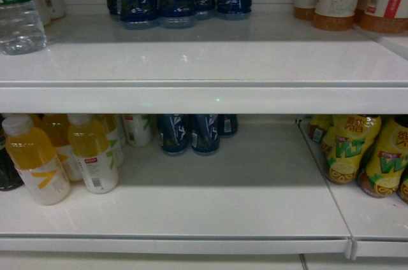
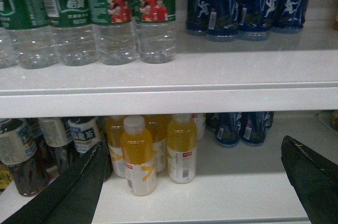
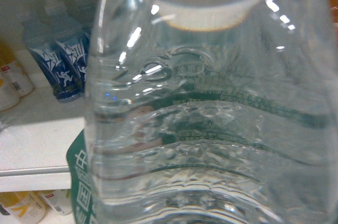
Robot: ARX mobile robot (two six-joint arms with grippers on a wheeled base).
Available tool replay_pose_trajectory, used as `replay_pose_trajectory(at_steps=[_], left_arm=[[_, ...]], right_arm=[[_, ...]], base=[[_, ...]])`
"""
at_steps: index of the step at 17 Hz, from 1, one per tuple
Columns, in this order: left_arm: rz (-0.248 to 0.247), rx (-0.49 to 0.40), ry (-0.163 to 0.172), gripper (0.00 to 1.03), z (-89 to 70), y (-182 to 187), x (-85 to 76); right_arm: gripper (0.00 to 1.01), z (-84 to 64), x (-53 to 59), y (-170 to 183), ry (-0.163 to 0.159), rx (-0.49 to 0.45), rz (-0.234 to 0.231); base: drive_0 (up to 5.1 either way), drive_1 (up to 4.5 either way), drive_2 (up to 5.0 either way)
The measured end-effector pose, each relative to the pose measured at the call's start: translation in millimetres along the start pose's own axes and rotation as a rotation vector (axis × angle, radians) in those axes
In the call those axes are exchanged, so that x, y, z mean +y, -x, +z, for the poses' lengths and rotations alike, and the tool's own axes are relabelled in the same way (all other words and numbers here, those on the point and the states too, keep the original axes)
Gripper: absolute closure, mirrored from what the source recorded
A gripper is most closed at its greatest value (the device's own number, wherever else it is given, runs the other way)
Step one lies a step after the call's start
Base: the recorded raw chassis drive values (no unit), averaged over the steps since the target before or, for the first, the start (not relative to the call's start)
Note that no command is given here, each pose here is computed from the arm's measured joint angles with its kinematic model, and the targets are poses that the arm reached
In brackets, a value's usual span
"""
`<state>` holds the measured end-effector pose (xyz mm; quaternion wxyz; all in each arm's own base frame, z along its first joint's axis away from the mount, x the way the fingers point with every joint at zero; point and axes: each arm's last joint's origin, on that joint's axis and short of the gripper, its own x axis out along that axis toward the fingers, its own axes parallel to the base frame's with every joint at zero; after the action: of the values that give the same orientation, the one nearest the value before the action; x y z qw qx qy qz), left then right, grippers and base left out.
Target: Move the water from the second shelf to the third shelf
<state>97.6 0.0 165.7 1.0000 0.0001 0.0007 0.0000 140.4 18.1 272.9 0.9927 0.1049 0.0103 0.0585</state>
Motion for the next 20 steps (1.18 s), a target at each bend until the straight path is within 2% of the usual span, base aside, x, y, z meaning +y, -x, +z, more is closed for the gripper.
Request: replay_pose_trajectory(at_steps=[20], left_arm=[[0.001,0.000,0.000,0.05,0.0,0.0,0.0]], right_arm=[[0.59,0.2,0.1,0.0,0.000,-0.002,0.001]], base=[[-3.6,1.74,1.7]])
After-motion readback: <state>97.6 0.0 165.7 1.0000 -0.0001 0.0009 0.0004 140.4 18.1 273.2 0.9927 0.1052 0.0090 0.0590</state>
